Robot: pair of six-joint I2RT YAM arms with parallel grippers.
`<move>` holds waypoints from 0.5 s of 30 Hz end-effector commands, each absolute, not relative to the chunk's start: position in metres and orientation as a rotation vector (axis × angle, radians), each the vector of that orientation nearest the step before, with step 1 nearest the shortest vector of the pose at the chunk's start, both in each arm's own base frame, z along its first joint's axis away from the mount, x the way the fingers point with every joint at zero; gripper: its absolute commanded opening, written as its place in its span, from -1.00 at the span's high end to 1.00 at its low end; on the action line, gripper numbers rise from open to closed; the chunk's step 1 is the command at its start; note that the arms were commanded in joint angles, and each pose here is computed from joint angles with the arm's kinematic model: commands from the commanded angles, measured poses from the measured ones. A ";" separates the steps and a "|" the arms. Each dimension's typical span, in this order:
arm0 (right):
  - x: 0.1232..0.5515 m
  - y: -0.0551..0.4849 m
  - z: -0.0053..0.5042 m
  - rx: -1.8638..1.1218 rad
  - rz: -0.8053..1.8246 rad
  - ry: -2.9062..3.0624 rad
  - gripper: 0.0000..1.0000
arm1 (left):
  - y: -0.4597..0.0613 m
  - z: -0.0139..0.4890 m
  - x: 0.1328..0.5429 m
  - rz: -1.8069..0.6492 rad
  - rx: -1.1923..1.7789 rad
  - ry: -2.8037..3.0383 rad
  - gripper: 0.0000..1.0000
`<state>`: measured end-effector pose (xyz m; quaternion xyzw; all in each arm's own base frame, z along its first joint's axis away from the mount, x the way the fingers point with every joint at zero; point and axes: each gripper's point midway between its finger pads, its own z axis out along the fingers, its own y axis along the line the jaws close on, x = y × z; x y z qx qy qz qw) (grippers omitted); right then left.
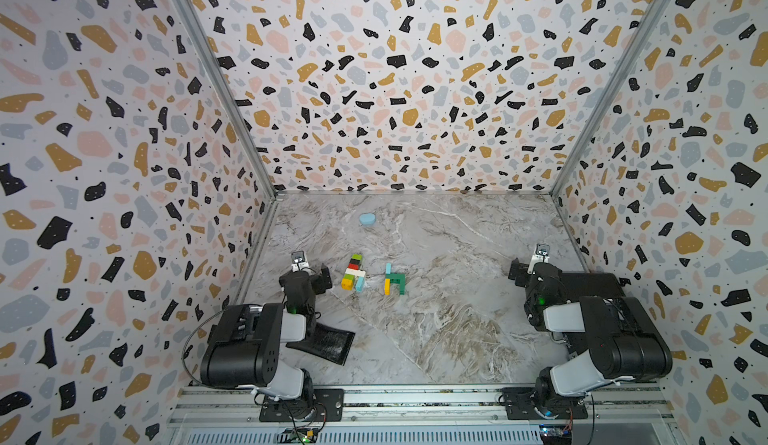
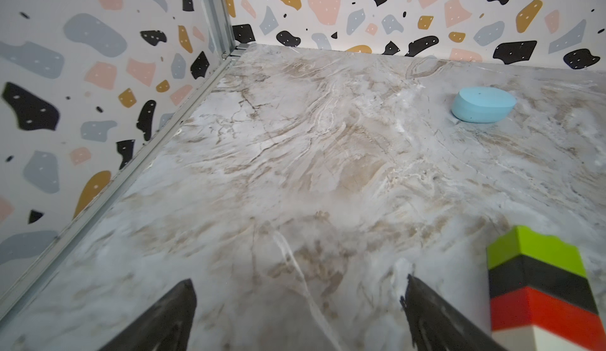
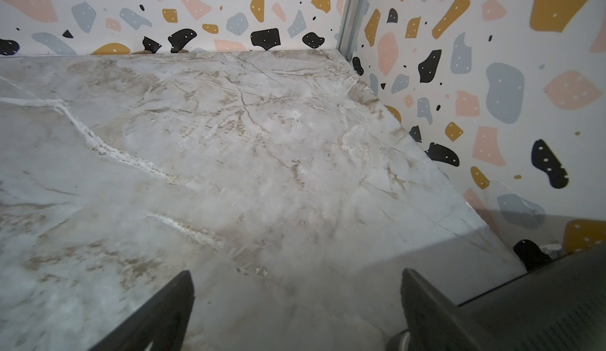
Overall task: Assemble the letter h with lego
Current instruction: Reset both arms
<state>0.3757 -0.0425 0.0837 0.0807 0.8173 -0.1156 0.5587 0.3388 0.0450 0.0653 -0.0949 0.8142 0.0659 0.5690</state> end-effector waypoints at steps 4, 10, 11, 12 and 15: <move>0.377 -0.042 0.087 0.182 -0.273 1.920 -0.99 | 0.044 0.089 0.364 0.119 -0.200 1.840 -0.98; 0.376 -0.042 0.087 0.183 -0.274 1.921 -0.99 | 0.029 0.082 0.375 0.063 -0.108 1.934 -0.98; 0.377 -0.042 0.087 0.183 -0.274 1.920 -0.99 | 0.026 0.081 0.376 0.058 -0.082 1.964 -0.98; 0.377 -0.042 0.087 0.182 -0.273 1.921 -0.99 | 0.026 0.080 0.376 0.053 -0.083 1.962 -0.98; 0.377 -0.042 0.087 0.183 -0.274 1.920 -0.99 | 0.026 0.082 0.377 0.056 -0.084 1.935 -0.97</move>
